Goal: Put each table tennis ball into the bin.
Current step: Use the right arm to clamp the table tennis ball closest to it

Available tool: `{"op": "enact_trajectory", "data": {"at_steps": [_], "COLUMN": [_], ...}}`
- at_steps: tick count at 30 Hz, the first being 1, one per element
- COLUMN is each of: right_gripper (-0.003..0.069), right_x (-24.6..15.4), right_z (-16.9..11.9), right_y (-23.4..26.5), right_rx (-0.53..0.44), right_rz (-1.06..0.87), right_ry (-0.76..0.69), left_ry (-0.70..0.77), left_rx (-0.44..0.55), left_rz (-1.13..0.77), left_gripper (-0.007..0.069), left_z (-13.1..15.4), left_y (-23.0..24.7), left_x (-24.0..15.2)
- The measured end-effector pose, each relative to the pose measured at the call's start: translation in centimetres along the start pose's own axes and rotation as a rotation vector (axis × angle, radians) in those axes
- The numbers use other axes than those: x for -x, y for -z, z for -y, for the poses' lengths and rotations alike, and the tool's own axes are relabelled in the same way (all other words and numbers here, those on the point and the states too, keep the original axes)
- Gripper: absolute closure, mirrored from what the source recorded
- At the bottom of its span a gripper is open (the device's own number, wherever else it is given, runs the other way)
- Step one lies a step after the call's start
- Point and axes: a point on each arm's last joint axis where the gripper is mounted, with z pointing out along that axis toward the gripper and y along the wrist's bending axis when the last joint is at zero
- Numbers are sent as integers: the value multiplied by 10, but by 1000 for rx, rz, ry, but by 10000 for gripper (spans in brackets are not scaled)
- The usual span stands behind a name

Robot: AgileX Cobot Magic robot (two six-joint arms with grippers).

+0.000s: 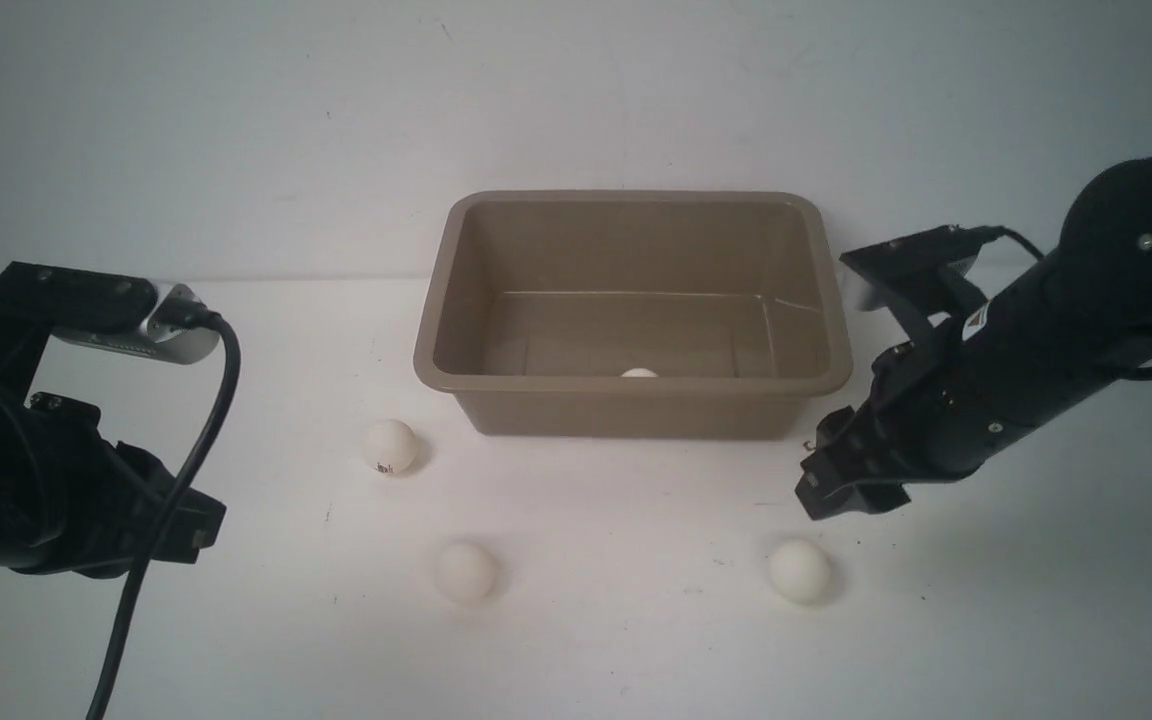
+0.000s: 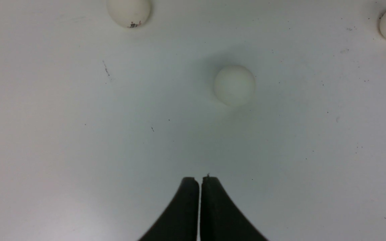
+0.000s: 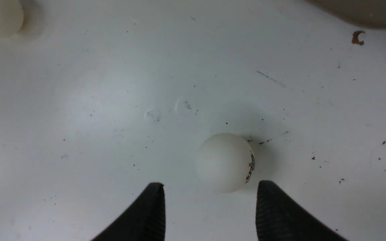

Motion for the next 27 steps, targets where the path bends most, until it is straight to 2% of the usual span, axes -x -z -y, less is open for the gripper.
{"op": "enact_trajectory", "data": {"at_steps": [8,16,22,27], "right_gripper": [286,284,284,284], "right_x": [-1,-1,-4,-4], "right_z": [2,-21,-14,-14], "right_y": [-25,-50,-60,-60], "right_rx": [3,-24,-99,-103], "right_rz": [-53,-89,-138,-138], "right_ry": [-3,98,102,99], "left_ry": [0,0,0,0], "left_rx": [-9,-11,-11,-11], "left_rz": [-12,-14,-14,-14], "left_gripper": [629,629,629,629], "left_z": [1,1,1,1], "left_y": [0,0,0,0], "left_x": [-1,-1,-1,-1]}}
